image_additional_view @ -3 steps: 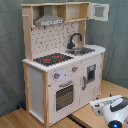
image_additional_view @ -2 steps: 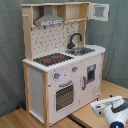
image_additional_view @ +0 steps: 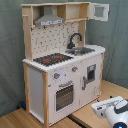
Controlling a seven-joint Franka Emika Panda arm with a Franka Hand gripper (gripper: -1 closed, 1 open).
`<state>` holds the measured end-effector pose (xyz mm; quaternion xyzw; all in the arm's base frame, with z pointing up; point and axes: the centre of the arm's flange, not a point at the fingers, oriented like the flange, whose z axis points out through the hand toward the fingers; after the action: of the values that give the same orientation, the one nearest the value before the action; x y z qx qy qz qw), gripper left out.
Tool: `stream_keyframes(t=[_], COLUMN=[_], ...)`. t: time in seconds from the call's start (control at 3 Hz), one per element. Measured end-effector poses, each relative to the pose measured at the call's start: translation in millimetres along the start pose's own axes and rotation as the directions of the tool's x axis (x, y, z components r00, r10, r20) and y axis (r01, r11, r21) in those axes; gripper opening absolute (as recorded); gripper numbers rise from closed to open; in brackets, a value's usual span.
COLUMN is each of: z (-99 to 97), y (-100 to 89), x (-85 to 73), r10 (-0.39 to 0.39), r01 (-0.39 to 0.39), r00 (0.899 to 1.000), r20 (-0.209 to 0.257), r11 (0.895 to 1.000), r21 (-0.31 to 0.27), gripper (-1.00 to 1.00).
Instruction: Play with the kitchen
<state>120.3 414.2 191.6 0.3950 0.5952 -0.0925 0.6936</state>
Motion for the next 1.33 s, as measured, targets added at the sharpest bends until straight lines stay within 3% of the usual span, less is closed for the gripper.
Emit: stream_keyframes(t=[1.33], z=[8.0], y=[-5.9], x=[-13.8], r10=[0.036], r01=[-0.046], r00=[0.996], r20=[-0.082], r11=[0.991], r21=[-0.123], gripper=[1.0])
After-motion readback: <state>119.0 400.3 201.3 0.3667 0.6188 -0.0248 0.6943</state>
